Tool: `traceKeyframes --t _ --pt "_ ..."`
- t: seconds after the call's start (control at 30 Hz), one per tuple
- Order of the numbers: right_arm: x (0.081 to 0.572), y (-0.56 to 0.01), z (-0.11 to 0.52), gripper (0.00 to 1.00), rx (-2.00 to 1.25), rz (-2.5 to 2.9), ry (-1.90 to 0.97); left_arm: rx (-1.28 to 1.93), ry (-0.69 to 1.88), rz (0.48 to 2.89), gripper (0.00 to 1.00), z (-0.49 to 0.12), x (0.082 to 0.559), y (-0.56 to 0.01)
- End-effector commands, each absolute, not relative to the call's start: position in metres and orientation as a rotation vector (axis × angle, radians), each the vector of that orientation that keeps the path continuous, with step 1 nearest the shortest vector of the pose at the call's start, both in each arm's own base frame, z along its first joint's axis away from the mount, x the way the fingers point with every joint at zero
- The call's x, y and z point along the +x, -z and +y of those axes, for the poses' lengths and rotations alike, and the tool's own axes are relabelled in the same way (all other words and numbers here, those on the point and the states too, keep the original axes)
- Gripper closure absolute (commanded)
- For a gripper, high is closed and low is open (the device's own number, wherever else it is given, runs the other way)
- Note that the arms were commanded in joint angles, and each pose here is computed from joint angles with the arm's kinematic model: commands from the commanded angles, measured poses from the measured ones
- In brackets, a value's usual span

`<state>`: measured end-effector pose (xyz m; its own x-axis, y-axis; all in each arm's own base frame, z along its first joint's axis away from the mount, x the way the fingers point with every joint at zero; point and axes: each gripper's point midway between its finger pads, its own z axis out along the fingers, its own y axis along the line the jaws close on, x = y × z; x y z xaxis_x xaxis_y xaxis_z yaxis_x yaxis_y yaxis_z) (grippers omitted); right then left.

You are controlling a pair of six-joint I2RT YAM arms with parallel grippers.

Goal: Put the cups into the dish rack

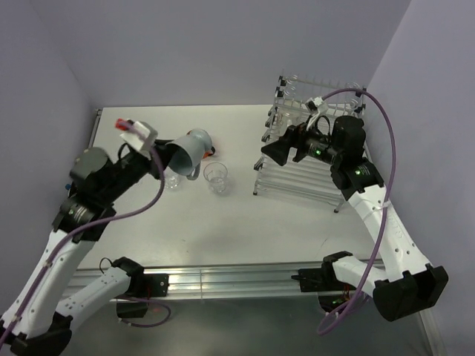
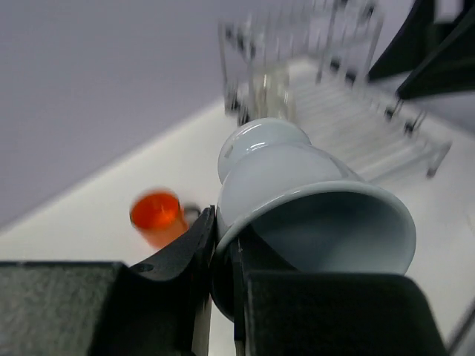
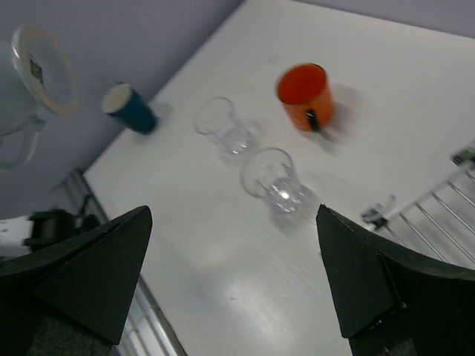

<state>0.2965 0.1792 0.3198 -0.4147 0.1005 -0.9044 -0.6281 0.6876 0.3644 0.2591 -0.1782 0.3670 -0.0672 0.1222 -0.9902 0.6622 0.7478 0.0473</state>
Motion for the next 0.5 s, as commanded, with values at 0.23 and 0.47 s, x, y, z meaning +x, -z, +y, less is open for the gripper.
traceKeyframes --t 0.23,0.47 --pt "0.243 -0.45 0.24 0.01 -0.452 1.401 -1.632 0.422 0.684 0.858 1.0 -0.172 0.216 -0.563" --pt "0.209 -0.482 0.277 0.03 -0.622 1.279 -1.801 0.401 0.898 0.806 1.0 -0.183 0.194 -0.573"
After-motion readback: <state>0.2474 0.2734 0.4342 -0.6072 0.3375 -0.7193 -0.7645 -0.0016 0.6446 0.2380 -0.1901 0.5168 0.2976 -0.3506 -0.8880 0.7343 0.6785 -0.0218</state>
